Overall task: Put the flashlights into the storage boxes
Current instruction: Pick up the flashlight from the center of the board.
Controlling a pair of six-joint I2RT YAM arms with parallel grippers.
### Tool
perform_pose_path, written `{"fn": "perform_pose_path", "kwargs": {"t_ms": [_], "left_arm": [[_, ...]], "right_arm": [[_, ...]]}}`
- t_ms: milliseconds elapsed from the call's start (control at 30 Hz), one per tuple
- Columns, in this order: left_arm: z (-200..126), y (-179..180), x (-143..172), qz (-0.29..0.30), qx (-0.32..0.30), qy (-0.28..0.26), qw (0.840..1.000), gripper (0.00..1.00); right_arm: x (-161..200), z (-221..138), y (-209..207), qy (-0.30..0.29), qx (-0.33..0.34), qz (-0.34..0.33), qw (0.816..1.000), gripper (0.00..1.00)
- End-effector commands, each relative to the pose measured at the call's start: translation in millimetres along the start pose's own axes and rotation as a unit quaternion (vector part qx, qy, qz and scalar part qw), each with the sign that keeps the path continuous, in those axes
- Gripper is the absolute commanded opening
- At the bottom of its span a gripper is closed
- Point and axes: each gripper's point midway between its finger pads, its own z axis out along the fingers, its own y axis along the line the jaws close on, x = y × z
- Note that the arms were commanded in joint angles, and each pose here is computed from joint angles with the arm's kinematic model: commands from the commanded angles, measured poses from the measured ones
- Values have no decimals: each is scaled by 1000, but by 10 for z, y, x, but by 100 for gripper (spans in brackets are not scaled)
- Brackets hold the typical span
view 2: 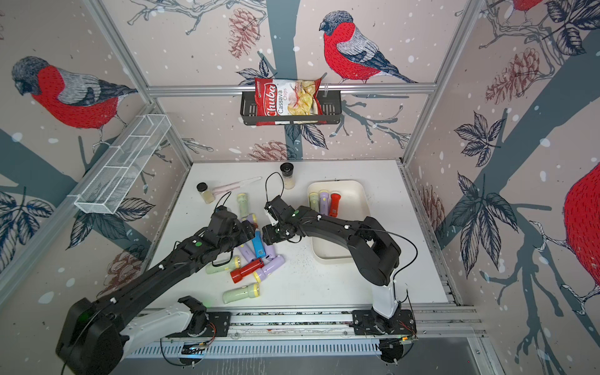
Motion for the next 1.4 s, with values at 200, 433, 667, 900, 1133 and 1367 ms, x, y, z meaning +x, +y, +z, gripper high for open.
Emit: {"fn": "perform_pose_path", "kwargs": {"t_ms": [200,433,667,900,1133,1367], "left_arm": [[-70,152,-52,-35,18,-13,999,83],[-43,136,-66,-33,23,-12,999,83],[13,107,-58,-27,25,-5,999,83],[37,39,-85,-13,34,-3,999,82],[108,-215,-116,8,85,8,996,80],[211,-632,-159,45,147,19,988,78]], "right_arm": [[119,296,16,34,16,6,999,60],[127,425,-207,38,63,28,997,57],[122,553,-308,43,79,35,995,53],[115,547,-378,42,84,43,995,44],[-125,156,-348,-13,60,59,996,36],[-403,-538,-518,-98,52,89,990,35]]}}
